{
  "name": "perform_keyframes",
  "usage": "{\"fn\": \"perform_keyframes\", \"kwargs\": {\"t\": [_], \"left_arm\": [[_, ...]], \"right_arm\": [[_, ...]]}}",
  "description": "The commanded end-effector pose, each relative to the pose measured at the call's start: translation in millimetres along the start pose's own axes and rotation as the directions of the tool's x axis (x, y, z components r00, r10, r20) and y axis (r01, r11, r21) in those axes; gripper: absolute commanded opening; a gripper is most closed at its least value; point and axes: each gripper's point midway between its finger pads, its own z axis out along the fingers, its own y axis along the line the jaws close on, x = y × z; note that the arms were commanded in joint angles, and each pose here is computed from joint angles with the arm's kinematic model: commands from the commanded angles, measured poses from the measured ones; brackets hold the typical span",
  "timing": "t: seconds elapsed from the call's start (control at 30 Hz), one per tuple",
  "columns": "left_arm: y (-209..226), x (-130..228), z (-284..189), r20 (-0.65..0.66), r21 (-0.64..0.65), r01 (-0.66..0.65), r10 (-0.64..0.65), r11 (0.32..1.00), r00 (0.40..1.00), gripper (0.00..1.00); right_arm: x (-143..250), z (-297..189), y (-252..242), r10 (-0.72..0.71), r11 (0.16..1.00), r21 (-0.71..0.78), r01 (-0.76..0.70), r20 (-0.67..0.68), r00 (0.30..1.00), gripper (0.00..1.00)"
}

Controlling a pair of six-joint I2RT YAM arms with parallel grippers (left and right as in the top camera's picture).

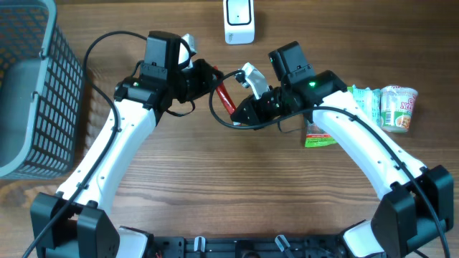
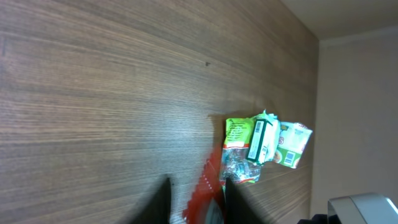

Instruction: Scan the item barcode

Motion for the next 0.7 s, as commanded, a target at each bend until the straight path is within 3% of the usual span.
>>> {"fn": "perform_keyframes", "kwargs": {"t": [0.0, 0.23, 0.4, 0.6, 0.67], "left_arm": [[0, -6, 2, 0.022, -0.011, -0.011, 0.011, 1.000, 1.000, 0.04], [-8, -11, -5, -0.003, 0.082, 0.001, 0.000, 0.997, 1.000, 0.04], [-15, -13, -25, -0.088, 0.241, 0.030, -0.009, 0.970, 0.996, 0.04], [-35, -11, -54, -0.153, 0.458, 0.003, 0.075, 0.889, 0.985, 0.04], [-47, -9, -60, -0.140, 0.524, -0.051, 0.145, 0.850, 0.979, 0.04]], "right_arm": [[0, 2, 6, 0.004, 0.999, -0.034, -0.004, -0.001, 1.000, 0.10], [-4, -5, 5, -0.010, 0.999, -0.049, 0.011, 0.023, 1.000, 0.62], [-14, -30, 20, -0.053, 0.969, -0.235, 0.079, 0.115, 0.992, 0.72], [-25, -63, 39, -0.047, 0.888, -0.436, 0.147, 0.232, 0.972, 0.72], [-29, -71, 52, -0.048, 0.845, -0.504, 0.179, 0.262, 0.964, 0.67]]}}
